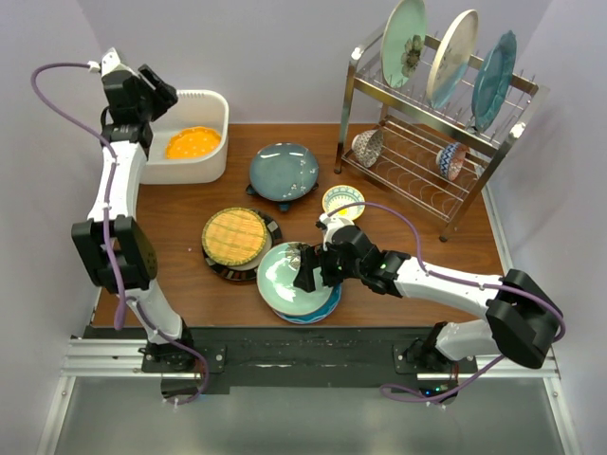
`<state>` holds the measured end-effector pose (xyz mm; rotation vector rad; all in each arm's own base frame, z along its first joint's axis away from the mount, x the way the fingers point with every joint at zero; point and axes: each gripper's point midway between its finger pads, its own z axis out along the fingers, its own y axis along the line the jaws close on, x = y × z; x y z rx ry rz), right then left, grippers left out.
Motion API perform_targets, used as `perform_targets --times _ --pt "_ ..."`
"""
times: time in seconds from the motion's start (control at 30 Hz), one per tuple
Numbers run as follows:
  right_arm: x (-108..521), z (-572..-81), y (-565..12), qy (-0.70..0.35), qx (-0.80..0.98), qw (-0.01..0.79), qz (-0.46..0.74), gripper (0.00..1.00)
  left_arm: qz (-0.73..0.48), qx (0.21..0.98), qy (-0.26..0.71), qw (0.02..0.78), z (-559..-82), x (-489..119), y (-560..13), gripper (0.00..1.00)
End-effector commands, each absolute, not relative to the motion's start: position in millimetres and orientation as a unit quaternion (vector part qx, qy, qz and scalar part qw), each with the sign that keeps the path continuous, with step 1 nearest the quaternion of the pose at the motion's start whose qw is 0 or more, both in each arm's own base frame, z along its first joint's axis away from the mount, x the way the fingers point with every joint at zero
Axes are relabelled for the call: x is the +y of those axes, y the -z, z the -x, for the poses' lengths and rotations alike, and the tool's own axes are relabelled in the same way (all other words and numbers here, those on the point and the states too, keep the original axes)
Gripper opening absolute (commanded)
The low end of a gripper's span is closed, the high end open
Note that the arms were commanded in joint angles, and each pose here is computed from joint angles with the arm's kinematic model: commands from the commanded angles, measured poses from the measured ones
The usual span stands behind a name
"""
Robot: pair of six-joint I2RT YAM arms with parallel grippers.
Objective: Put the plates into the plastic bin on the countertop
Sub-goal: Pick up the plate at the center of the board.
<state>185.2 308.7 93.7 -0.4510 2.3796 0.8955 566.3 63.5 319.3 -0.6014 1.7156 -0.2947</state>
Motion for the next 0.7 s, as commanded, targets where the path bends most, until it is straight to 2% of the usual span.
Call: perform_targets --times 0.0,0.13,0.27,0.33,0.47,0.67 --pt "315.1 -187.1 -115.6 -0.352 0.870 0.297 0.175 0.99 0.216 0.698 0.176 0.660 -546.0 47.6 -377.2 0.72" --pt "316.0 -188.3 -118.1 -0.351 0.870 0.298 0.176 0.99 0.181 0.673 0.203 0.688 -524.3 32.8 -407.9 0.87" --pt "316.4 -188.3 -118.2 -0.352 0.870 0.298 0.177 0.99 0.158 0.662 0.230 0.695 -502.9 18.9 -404.2 0.96" --pt "316.2 -188.1 -119.0 -0.353 0.869 0.298 0.176 0.99 0.148 0.650 0.240 0.705 -490.6 13.4 -413.7 0.98" --pt "314.2 -188.0 -119.6 -0.350 0.870 0.299 0.175 0.99 0.131 0.664 0.251 0.692 -475.9 3.1 -397.1 0.99" --pt "311.0 -187.9 -120.8 -0.347 0.872 0.302 0.170 0.99 0.040 0.678 0.277 0.680 -445.0 -26.7 -395.0 1.00"
